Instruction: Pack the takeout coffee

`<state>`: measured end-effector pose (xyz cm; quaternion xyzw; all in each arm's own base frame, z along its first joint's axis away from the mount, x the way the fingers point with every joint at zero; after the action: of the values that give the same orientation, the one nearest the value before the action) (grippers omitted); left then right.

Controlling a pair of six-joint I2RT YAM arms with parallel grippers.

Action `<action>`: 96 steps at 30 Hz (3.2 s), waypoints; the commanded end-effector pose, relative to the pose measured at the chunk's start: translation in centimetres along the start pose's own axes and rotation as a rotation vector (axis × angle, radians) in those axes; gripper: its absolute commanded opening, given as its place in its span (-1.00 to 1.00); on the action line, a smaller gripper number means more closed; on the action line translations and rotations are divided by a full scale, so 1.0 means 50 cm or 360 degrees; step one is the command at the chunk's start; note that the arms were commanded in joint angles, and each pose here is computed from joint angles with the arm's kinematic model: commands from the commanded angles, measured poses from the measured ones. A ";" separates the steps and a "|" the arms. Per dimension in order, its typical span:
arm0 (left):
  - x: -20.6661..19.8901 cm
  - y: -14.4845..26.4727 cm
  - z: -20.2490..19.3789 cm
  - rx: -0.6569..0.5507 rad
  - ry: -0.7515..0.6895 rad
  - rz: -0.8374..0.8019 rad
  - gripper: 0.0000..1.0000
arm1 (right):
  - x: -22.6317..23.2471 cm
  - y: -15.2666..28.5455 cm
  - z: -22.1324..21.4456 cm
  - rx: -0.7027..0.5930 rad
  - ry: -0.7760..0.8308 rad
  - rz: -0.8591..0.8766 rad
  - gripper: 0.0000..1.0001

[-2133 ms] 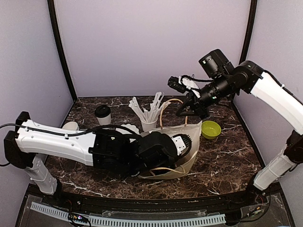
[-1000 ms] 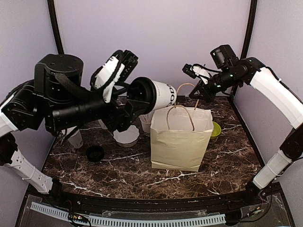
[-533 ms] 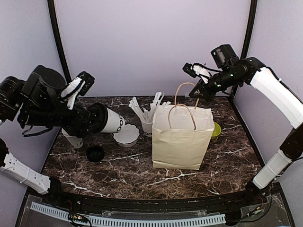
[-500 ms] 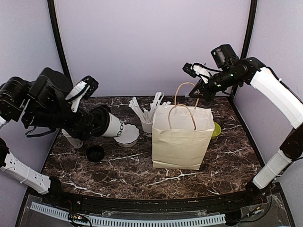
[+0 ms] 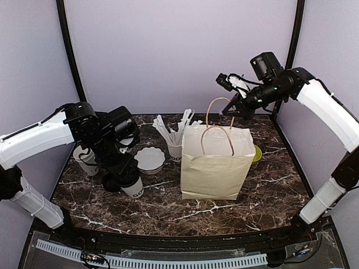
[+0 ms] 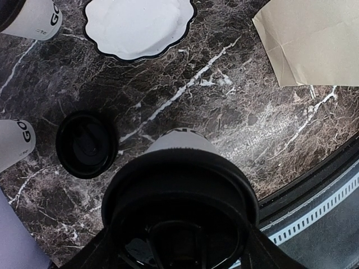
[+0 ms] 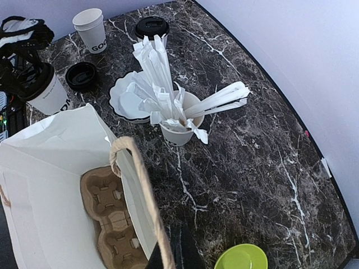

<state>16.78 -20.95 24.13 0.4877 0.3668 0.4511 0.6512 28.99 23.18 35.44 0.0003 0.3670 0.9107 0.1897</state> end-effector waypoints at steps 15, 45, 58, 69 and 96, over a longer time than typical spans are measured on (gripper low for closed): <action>0.025 -0.104 0.067 0.0181 0.0000 0.0051 -0.22 | 0.001 0.005 0.029 -0.0106 0.0002 0.0068 -1.00; -0.116 0.148 0.153 -0.0670 -0.0657 -0.0235 0.67 | -0.006 -0.012 0.032 -0.0075 -0.0017 0.0104 -1.00; -0.377 0.249 0.231 -0.1425 -0.1244 -0.0790 0.79 | -0.004 -0.014 0.029 -0.0071 -0.0030 0.0121 -1.00; -0.426 0.256 0.254 -0.1452 -0.1285 -0.0931 -0.69 | -0.002 -0.005 0.039 -0.0086 -0.0040 0.0137 -1.00; -0.383 0.447 0.253 -0.1621 -0.1157 -0.1038 -1.00 | -0.012 0.114 0.137 -0.0309 0.0103 -0.0042 -1.00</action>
<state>17.03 -40.32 50.03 0.1027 -0.0092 0.1508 0.9832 28.24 23.76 44.54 -0.0545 0.2847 0.9384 0.1879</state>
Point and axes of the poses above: each gripper's point midway between its finger pads, its own y axis back along the fingers, its own x axis along the line the jaws close on, z = x × y, the point moved 5 cm from there along y, back along the fingers, and after that the axes turned 7 degrees about y, right-handed, at the moved point
